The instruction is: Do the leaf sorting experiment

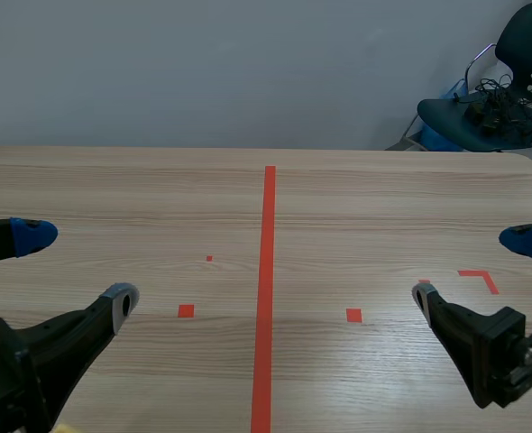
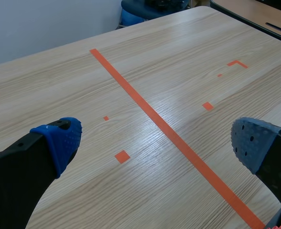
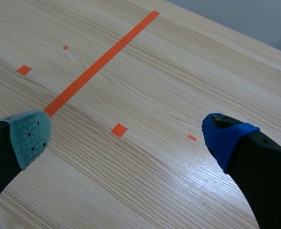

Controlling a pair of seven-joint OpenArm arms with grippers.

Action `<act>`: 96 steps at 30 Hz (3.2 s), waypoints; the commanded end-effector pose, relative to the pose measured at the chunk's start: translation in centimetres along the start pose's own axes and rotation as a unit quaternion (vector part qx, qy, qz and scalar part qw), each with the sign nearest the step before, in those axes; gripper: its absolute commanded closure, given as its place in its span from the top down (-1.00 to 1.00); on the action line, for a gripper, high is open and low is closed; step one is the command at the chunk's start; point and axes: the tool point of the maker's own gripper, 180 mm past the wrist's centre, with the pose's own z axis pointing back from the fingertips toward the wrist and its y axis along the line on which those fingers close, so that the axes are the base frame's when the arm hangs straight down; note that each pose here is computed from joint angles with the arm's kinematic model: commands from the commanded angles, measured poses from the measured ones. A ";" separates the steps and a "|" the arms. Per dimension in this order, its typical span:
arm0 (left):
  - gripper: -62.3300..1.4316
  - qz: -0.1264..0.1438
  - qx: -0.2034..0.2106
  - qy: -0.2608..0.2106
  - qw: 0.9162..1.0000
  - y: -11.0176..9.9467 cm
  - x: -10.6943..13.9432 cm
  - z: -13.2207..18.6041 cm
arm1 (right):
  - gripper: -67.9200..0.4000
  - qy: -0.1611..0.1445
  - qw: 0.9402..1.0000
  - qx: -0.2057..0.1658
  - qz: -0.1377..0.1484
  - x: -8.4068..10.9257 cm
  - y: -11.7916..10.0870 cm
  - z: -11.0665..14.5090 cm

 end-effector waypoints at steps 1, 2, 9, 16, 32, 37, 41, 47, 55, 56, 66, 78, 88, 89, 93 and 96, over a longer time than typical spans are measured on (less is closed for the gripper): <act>1.00 -0.002 -0.004 -0.018 1.000 -0.1 1.1 -0.1 | 1.00 -0.016 1.000 -0.004 0.003 1.0 -0.3 0.0; 1.00 -0.002 -0.004 -0.018 1.000 -0.1 1.1 -0.1 | 1.00 -0.016 1.000 -0.004 0.003 1.0 -0.3 0.0; 1.00 -0.002 -0.004 -0.018 1.000 -0.1 1.1 -0.1 | 1.00 -0.016 1.000 -0.004 0.003 1.0 -0.3 0.0; 1.00 -0.002 -0.004 -0.018 1.000 -0.1 1.1 -0.1 | 1.00 -0.016 1.000 -0.004 0.003 1.0 -0.3 0.0; 1.00 -0.002 -0.004 -0.018 1.000 -0.1 1.1 -0.1 | 1.00 -0.016 1.000 -0.004 0.003 1.0 -0.3 0.0; 1.00 -0.003 -0.004 -0.019 1.000 -0.1 1.1 -0.1 | 1.00 -0.015 1.000 0.002 0.000 0.9 0.1 0.0; 1.00 -0.003 -0.004 -0.019 1.000 -0.1 1.1 -0.1 | 1.00 -0.011 0.999 0.051 0.009 0.6 2.3 -0.5; 1.00 -0.003 -0.004 -0.019 1.000 -0.1 1.1 -0.1 | 1.00 -0.011 0.993 0.107 0.044 0.2 5.7 -2.5; 1.00 -0.003 -0.004 -0.019 1.000 -0.1 1.1 -0.1 | 1.00 -0.019 0.984 0.172 0.043 -2.2 10.3 -6.4; 1.00 -0.003 -0.004 -0.019 1.000 -0.1 1.1 -0.1 | 1.00 -0.017 0.983 0.180 0.040 -2.6 11.0 -6.9; 1.00 -0.003 -0.004 -0.020 1.000 -0.1 1.2 -0.1 | 0.97 -0.006 0.971 0.238 0.034 -6.2 16.9 -11.2; 1.00 -0.003 -0.004 -0.021 1.000 -0.1 1.2 -0.1 | -0.52 -0.018 0.969 0.244 0.043 -6.1 18.0 -12.1; 1.00 -0.003 -0.004 -0.021 1.000 -0.1 1.2 -0.1 | -0.89 -0.072 0.971 0.221 0.058 -2.5 15.9 -11.6; 1.00 -0.003 -0.004 -0.021 1.000 -0.1 1.2 -0.1 | -0.88 -0.083 0.972 0.210 0.064 -1.6 15.0 -11.3; 1.00 -0.003 -0.004 -0.021 1.000 -0.1 1.2 -0.1 | -0.88 -0.091 0.984 0.140 0.053 0.7 9.8 -10.0; 1.00 -0.003 -0.004 -0.021 1.000 -0.1 1.2 -0.1 | -0.88 -0.087 0.995 0.050 0.015 1.1 3.8 -8.7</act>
